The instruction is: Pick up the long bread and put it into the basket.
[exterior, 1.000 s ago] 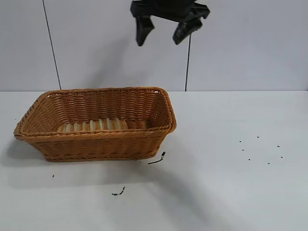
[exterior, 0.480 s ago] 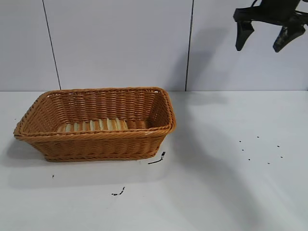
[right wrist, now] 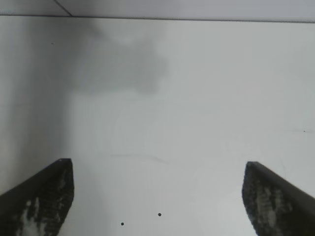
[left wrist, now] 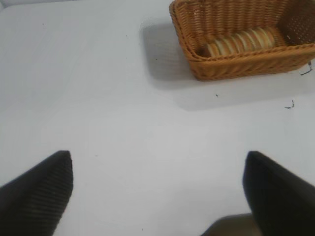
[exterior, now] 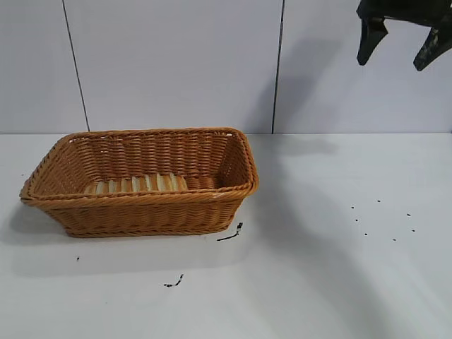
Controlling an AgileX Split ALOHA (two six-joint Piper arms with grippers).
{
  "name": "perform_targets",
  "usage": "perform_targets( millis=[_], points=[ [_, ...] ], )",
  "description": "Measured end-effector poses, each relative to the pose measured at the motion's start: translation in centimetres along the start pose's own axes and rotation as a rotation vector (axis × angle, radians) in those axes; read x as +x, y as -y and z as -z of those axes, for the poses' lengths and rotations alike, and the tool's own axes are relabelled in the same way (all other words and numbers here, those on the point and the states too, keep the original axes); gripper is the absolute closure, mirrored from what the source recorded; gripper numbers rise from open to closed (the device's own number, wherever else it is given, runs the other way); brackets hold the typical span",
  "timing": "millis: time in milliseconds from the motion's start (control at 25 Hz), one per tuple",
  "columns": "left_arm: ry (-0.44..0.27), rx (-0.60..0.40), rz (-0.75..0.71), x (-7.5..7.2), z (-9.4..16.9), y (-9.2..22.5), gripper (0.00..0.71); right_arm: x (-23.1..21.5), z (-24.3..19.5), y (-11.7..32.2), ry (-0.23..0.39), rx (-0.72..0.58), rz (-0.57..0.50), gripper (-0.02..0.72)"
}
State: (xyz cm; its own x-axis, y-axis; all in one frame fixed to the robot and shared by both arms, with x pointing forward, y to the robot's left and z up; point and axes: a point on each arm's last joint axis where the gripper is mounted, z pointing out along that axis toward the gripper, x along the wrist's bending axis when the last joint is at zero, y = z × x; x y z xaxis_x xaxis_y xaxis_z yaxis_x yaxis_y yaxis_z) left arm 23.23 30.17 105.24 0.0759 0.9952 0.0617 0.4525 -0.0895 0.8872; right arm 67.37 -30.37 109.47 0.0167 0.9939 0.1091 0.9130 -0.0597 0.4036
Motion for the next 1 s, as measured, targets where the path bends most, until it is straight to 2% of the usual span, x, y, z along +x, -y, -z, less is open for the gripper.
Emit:
perform_targets(
  millis=[160,440,720,1000],
  points=[
    [0.0,0.0,0.0,0.0,0.0,0.0,0.014,0.2,2.8,3.9,0.001,0.041,0.019,0.066],
    [0.0,0.0,0.0,0.0,0.0,0.0,0.014,0.3,7.5,14.2,0.012,0.107,0.027,0.066],
    [0.0,0.0,0.0,0.0,0.0,0.0,0.014,0.0,10.2,24.9,0.046,0.088,0.055,0.066],
    [0.0,0.0,0.0,0.0,0.0,0.0,0.014,-0.2,10.8,32.9,0.049,-0.182,0.069,0.066]
  ],
)
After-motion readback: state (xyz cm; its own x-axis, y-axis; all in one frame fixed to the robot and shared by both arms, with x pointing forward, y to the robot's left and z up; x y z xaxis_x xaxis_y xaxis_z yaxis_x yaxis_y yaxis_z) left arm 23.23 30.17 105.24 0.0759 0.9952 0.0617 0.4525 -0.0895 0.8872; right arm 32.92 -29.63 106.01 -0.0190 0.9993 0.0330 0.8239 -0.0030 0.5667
